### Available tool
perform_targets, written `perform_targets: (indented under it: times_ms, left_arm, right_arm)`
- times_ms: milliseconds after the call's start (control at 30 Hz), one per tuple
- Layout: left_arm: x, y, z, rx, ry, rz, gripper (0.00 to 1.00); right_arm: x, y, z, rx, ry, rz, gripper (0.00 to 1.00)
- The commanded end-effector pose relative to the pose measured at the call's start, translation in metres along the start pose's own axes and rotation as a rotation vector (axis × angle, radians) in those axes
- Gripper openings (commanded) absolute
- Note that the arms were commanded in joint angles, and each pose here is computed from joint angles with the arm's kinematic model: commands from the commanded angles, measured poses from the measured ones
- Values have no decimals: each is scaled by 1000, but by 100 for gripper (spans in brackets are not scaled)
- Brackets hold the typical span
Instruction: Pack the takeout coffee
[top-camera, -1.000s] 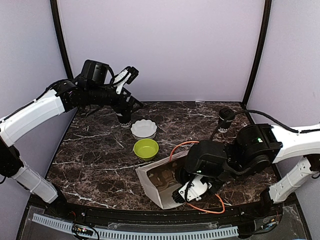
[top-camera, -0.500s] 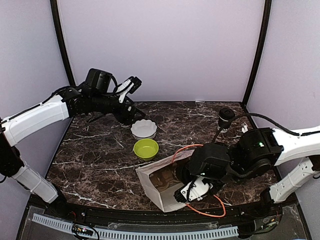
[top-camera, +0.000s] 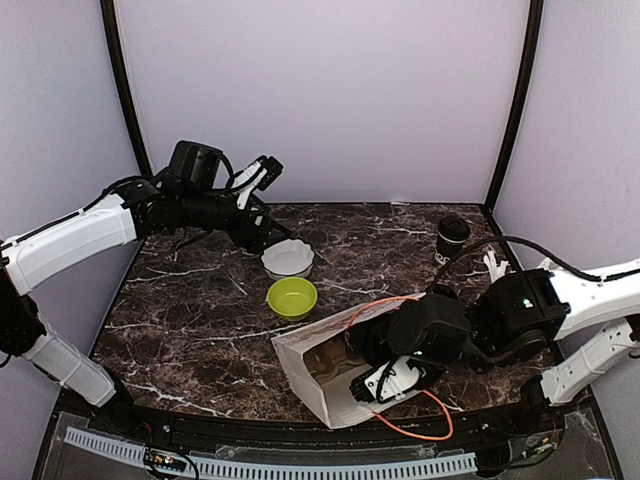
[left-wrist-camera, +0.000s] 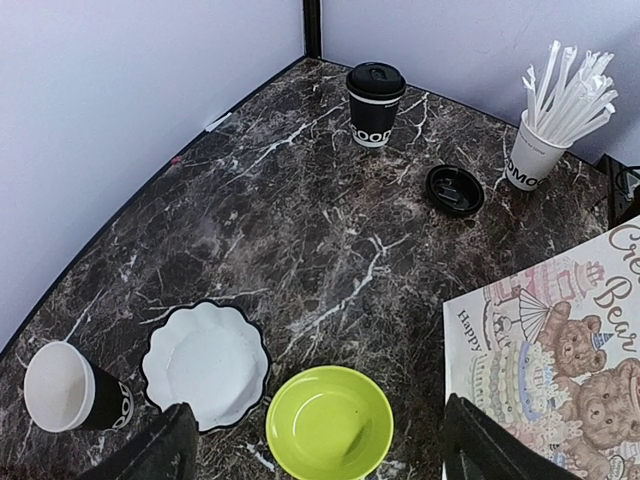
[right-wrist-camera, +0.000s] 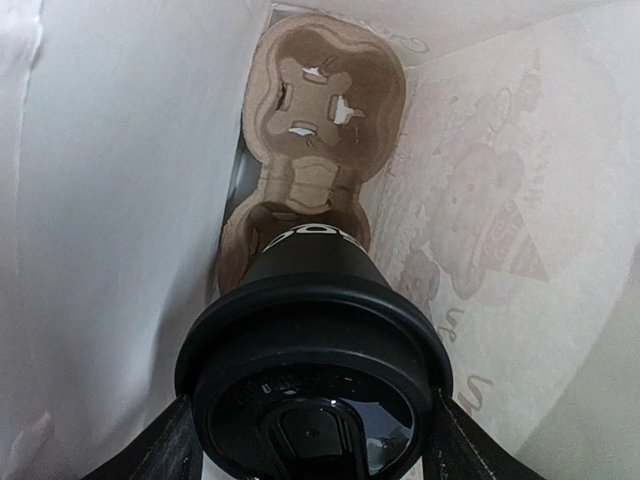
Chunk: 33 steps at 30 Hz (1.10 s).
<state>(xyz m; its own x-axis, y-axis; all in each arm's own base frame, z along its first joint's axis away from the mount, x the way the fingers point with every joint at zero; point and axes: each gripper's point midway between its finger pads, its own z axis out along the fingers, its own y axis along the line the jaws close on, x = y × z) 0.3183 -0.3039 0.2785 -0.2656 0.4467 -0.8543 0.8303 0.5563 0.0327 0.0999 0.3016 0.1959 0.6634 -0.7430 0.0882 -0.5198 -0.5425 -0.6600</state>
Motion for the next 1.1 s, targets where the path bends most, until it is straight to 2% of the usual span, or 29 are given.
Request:
perform_targets:
  times_ms: [0, 200, 533, 1067]
  left_arm:
    - [-7, -3, -10, 14, -42, 7, 87]
    - [-3, -5, -7, 28, -32, 3, 87]
    - [4, -9, 3, 59, -7, -2, 87]
    - [16, -12, 16, 94, 23, -12, 86]
  right_arm:
    - [-4, -6, -4, 32, -35, 42, 56]
    - [-5, -5, 2, 20, -75, 135, 56]
    - [3, -13, 12, -60, -61, 243, 54]
    - [15, -13, 35, -80, -14, 279, 53]
